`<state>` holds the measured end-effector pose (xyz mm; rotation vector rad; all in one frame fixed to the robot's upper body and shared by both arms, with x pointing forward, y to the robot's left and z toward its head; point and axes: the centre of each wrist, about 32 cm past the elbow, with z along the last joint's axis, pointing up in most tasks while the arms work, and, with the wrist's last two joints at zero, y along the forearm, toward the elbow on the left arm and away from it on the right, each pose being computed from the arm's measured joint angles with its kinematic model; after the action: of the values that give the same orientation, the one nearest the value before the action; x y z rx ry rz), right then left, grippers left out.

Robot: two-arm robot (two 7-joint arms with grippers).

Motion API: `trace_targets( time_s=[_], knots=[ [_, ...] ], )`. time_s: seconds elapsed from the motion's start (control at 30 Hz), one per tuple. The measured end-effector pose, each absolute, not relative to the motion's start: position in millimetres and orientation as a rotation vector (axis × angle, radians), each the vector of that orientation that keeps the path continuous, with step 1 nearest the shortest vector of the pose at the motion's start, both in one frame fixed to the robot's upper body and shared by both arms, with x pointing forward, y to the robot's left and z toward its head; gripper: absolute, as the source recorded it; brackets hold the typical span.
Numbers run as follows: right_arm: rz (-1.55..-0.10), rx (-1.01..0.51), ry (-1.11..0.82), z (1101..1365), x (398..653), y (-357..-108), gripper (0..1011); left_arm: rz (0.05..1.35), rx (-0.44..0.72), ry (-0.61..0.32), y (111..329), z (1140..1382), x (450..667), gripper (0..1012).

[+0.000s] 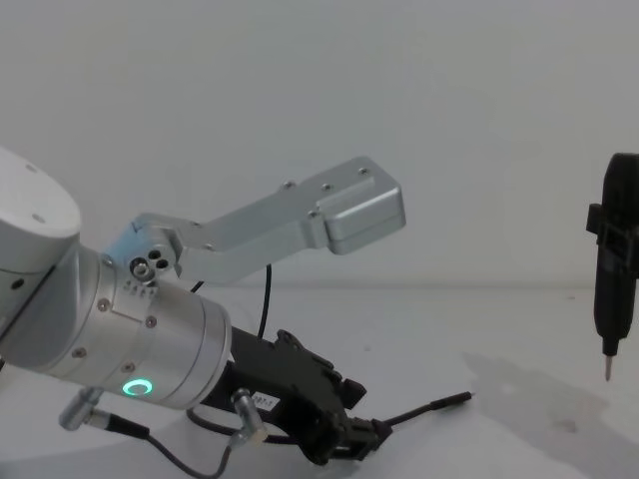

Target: Pick up the data cable with the one hand.

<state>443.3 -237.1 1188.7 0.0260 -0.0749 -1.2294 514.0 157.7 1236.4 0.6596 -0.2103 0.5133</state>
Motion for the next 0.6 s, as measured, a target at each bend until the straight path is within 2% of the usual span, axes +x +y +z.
trace_targets(
  time_s=[0.03, 0.17, 0.27, 0.37, 0.43, 0.6],
  knots=[
    [-1.229, 0.026, -0.075, 1188.7, 443.3, -237.1, 268, 0.513, 0.660, -0.210, 157.6, 1236.4, 514.0, 415],
    [-1.229, 0.026, -0.075, 1188.7, 443.3, -237.1, 268, 0.514, 0.660, -0.211, 157.3, 1236.4, 514.0, 343],
    [-1.229, 0.026, -0.075, 1188.8, 443.3, -237.1, 268, 0.514, 0.660, -0.210, 157.1, 1236.3, 514.0, 205],
    [-1.229, 0.026, -0.075, 1188.7, 443.3, -237.1, 268, 0.514, 0.660, -0.210, 157.1, 1236.2, 514.0, 153],
    [-1.229, 0.026, -0.075, 1188.8, 443.3, -237.1, 268, 0.514, 0.661, -0.210, 157.0, 1236.2, 514.1, 56],
    [-1.229, 0.026, -0.075, 1188.7, 443.3, -237.1, 268, 0.514, 0.661, -0.210, 157.0, 1236.2, 514.1, 46]
  ],
)
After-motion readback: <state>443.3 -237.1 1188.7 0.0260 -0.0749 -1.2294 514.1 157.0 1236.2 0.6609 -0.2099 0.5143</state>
